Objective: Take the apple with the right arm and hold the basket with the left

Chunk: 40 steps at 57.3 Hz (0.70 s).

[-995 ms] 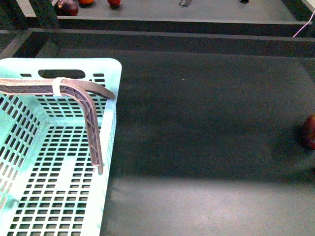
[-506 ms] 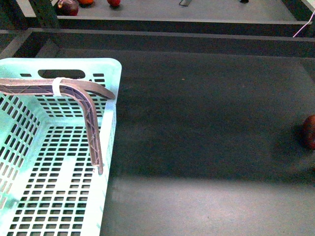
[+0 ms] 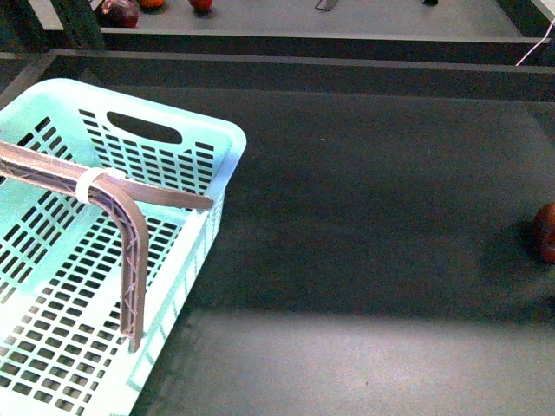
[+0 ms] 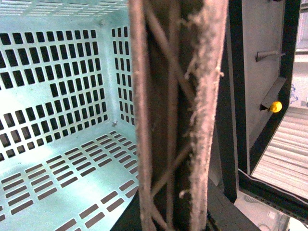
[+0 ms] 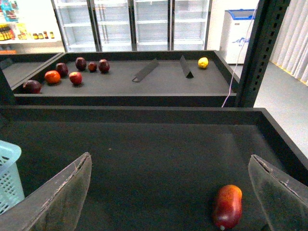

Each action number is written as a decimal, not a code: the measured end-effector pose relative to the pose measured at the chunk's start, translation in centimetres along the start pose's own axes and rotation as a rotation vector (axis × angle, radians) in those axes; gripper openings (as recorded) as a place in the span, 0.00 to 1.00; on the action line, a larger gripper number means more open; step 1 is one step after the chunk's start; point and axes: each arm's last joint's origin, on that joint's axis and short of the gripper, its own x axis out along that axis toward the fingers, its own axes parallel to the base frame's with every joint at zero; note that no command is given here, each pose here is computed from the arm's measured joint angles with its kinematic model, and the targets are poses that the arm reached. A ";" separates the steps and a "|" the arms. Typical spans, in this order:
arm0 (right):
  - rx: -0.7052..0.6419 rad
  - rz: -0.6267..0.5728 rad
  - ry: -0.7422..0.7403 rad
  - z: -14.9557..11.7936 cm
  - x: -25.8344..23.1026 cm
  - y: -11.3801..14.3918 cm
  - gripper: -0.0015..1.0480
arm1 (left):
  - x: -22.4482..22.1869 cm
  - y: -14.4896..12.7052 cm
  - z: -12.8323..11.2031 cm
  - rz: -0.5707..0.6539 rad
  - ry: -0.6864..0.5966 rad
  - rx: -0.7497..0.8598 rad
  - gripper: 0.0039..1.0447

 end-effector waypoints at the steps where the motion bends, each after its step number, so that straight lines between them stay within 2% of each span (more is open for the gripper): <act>1: 0.000 0.000 0.000 0.0 0.0 0.0 0.91 | 0.0 -0.1 -0.1 -0.001 0.002 0.007 0.07; 14: 0.000 0.000 0.000 0.0 0.0 0.0 0.91 | -0.1 -3.9 -2.1 -0.075 0.041 0.153 0.06; 19: 0.000 0.000 0.000 0.0 0.0 0.0 0.91 | -0.3 -6.1 -3.6 -0.134 0.079 0.211 0.06; 28: 0.000 0.000 0.000 0.0 0.0 0.0 0.91 | -0.9 -11.0 -7.8 -0.273 0.202 0.301 0.06; 40: 0.000 0.000 0.000 0.0 0.0 0.0 0.91 | -1.5 -13.3 -11.4 -0.333 0.290 0.372 0.06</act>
